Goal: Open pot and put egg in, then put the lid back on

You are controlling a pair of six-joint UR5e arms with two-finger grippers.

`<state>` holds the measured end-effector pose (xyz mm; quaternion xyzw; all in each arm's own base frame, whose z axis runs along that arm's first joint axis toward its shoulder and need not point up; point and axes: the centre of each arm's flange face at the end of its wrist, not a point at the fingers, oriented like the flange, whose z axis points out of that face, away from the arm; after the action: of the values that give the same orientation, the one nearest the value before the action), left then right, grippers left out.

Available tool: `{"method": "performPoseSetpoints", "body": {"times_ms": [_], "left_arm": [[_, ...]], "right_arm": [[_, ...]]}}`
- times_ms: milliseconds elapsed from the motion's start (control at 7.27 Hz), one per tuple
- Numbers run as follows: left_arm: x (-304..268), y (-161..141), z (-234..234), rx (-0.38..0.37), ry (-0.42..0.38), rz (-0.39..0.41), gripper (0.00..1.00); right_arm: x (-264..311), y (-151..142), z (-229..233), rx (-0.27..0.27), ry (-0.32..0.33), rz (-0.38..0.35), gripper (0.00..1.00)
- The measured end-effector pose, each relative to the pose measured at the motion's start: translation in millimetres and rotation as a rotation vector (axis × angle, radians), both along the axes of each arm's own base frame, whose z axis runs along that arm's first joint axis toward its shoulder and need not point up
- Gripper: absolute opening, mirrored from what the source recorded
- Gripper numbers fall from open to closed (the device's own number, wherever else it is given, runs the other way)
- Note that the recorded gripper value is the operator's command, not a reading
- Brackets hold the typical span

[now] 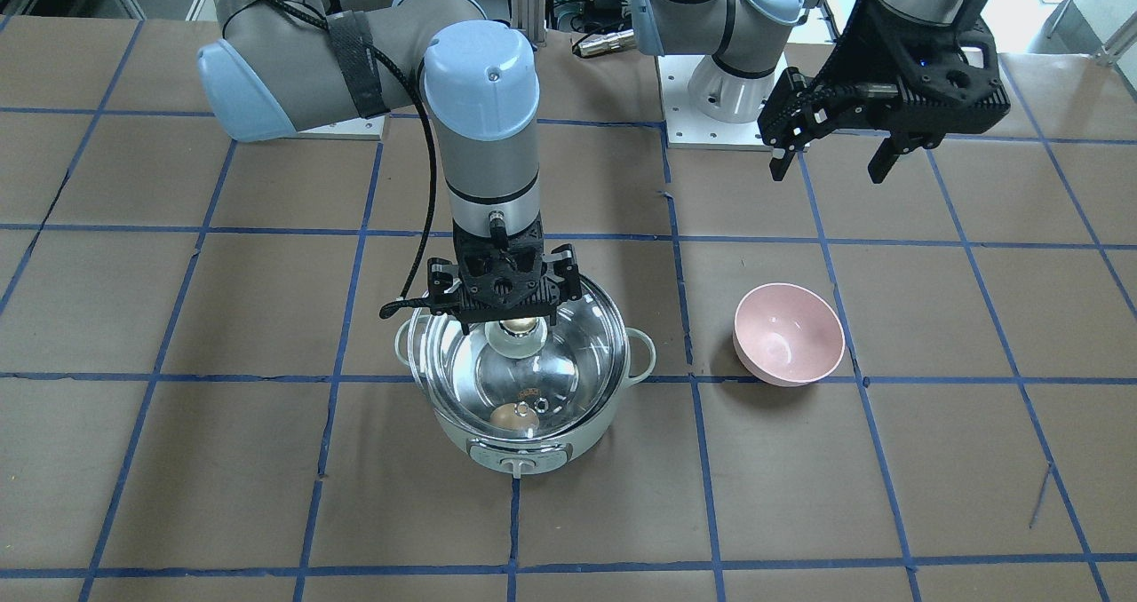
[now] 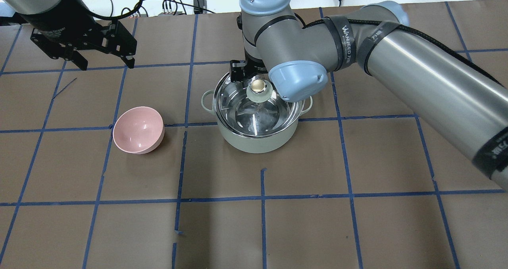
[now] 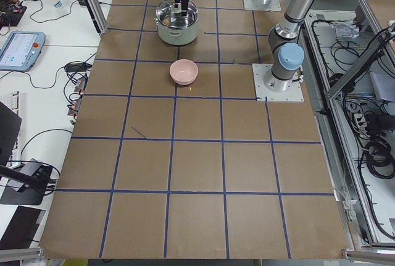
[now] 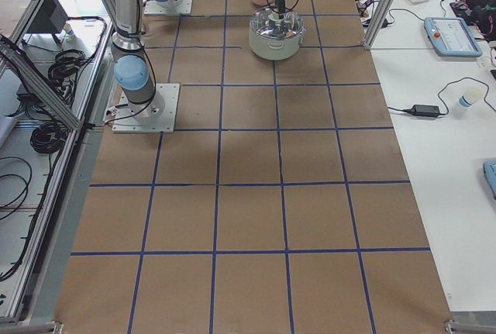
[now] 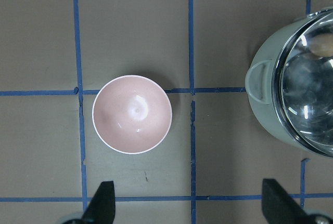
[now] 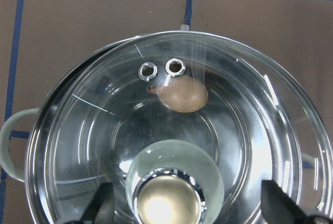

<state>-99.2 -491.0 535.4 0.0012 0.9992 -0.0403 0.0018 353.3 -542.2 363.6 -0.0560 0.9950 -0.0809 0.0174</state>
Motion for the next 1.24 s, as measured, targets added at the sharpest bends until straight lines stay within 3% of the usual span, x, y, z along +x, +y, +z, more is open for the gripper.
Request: {"method": "performPoseSetpoints", "body": {"times_ms": [275, 550, 826, 1239], "left_arm": [[0, 0, 0, 0.000, 0.000, 0.000, 1.00], [0, 0, 0, 0.000, 0.001, 0.001, 1.00], [0, 0, 0, 0.000, 0.001, 0.001, 1.00], [0, 0, 0, 0.000, 0.001, 0.001, 1.00]], "right_arm": [[-6, -2, 4, -0.002, -0.002, -0.009, 1.00], [-36, 3, 41, 0.002, -0.001, -0.040, 1.00], [-114, 34, 112, 0.063, 0.015, -0.119, 1.00], [-155, 58, 147, 0.088, 0.027, -0.117, 1.00]]}}
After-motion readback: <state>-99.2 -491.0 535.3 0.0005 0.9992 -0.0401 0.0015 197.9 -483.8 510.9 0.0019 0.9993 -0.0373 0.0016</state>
